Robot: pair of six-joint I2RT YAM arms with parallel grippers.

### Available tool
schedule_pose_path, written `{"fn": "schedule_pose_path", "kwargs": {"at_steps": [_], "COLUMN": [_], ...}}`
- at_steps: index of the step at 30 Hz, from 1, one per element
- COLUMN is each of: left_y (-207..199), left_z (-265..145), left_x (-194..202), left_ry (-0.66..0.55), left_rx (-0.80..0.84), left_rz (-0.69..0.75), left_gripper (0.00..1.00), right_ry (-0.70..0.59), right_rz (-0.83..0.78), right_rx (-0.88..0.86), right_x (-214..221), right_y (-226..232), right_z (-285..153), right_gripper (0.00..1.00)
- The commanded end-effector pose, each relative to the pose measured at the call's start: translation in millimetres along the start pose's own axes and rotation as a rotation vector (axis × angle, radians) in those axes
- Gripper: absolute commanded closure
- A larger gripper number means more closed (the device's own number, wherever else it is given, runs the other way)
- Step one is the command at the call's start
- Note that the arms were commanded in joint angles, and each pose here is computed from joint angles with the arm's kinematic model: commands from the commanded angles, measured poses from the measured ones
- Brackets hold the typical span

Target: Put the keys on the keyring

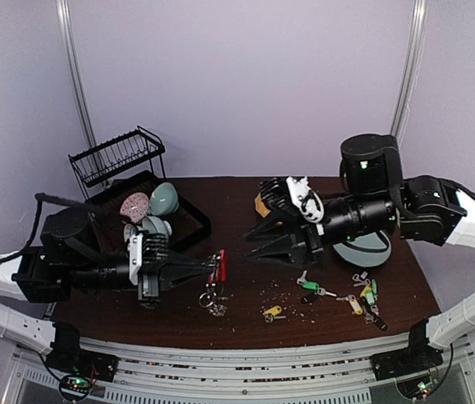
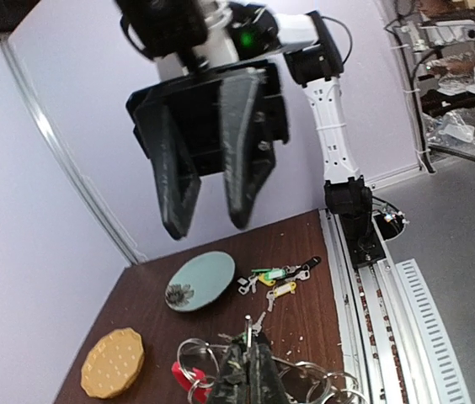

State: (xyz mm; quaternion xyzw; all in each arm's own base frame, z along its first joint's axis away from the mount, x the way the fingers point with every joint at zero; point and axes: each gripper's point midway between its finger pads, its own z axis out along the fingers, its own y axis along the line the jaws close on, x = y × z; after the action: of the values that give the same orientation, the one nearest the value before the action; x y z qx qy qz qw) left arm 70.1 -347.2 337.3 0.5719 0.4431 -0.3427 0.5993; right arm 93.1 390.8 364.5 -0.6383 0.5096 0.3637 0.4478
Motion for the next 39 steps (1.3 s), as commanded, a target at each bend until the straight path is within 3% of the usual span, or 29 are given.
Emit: {"fn": "schedule_pose_path", "kwargs": {"at_steps": [1, 7, 12, 18, 26, 36, 39], "left_y": [-7.6, -21.8, -23.3, -27.3, -31.2, -30.7, -31.4], "left_z": [-19.7, -18.2, -18.4, -18.4, -11.9, -12.7, -11.1], "left_x": [-46.4, -57.3, -70.7, -82.6, -83.4, -87.3, -86.6], "left_ry": [-0.231, -0.293, -0.353, -0.454, -0.484, -0.528, -0.525], "left_rx": [0.012, 0.065, 0.032, 0.026, 0.048, 0.035, 0.043], "left_rz": [0.279, 0.461, 0.527, 0.486, 0.438, 0.402, 0.391], "left_gripper": [1.00, 1.00, 1.00, 1.00, 1.00, 1.00, 1.00], "right_ry": [-0.192, -0.283, -0.343, -0.390, -0.453, -0.386, -0.406], "right_rz": [-0.042, -0.057, -0.137, -0.174, -0.214, -0.226, -0.230], "right_rx": [-0.083, -0.098, -0.147, -0.155, -0.096, -0.087, -0.086], "right_x": [-27.2, -41.4, -52.0, -53.8, -64.6, -51.4, -57.3], "right_y": [18.0, 30.8, 55.9, 67.8, 64.2, 60.8, 61.2], "right_z": [-25.7, -17.6, -16.0, -10.9, -6.5, 12.7, 11.8], "right_gripper": [0.68, 0.68, 0.69, 0.70, 0.73, 0.75, 0.80]}}
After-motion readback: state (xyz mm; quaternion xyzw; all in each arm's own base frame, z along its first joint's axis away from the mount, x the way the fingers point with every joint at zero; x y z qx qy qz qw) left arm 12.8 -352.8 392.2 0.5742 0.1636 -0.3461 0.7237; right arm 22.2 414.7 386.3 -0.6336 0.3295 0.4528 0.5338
